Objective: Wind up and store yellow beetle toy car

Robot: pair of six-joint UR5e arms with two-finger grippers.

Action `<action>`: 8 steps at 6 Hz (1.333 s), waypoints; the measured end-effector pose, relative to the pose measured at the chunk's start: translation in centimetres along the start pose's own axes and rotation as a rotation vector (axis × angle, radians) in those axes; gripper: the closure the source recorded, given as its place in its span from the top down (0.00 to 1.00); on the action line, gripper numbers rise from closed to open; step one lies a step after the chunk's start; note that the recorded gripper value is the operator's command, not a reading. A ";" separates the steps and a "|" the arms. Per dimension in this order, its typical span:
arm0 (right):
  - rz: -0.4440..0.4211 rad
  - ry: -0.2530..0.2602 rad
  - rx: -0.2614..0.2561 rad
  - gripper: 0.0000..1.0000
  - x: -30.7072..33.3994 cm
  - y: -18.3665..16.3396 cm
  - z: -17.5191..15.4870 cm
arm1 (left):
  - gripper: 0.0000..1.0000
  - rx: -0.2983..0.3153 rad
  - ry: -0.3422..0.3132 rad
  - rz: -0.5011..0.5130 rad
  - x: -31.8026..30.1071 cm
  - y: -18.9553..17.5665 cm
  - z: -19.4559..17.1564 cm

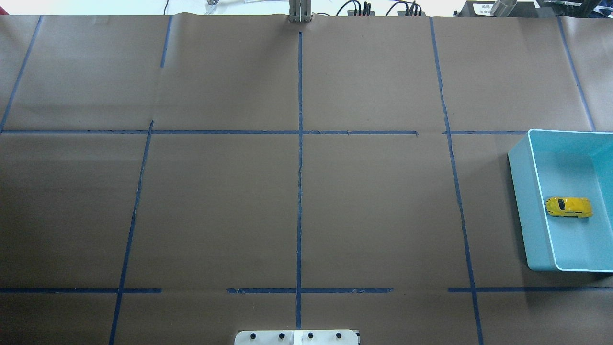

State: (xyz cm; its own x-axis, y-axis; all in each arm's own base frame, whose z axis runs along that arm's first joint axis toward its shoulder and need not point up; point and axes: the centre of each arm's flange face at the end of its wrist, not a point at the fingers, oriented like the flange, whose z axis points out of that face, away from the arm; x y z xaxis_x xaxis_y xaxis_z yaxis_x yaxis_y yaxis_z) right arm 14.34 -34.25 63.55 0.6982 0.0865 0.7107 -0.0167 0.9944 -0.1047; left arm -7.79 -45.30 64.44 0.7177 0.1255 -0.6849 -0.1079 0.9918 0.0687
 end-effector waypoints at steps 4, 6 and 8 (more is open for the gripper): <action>0.078 0.092 0.082 1.00 1.3 -1.2 0.3 | 1.00 -0.003 0.000 -0.003 0.0 -0.1 0.1; 0.073 0.068 0.081 1.00 2.3 -1.5 1.8 | 1.00 -0.004 0.000 -0.007 0.0 -0.1 0.1; 0.041 0.037 0.070 1.00 0.7 -2.6 2.3 | 1.00 -0.004 0.000 -0.008 0.0 0.0 0.1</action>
State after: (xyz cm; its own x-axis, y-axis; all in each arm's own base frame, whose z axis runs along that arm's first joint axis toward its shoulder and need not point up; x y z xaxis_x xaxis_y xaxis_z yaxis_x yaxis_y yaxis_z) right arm 13.24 -36.66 65.92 0.7219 0.1263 0.6804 -0.0948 0.9920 -0.0835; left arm -7.73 -45.34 64.47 0.7188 0.1178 -0.6852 -0.1050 0.9926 0.0604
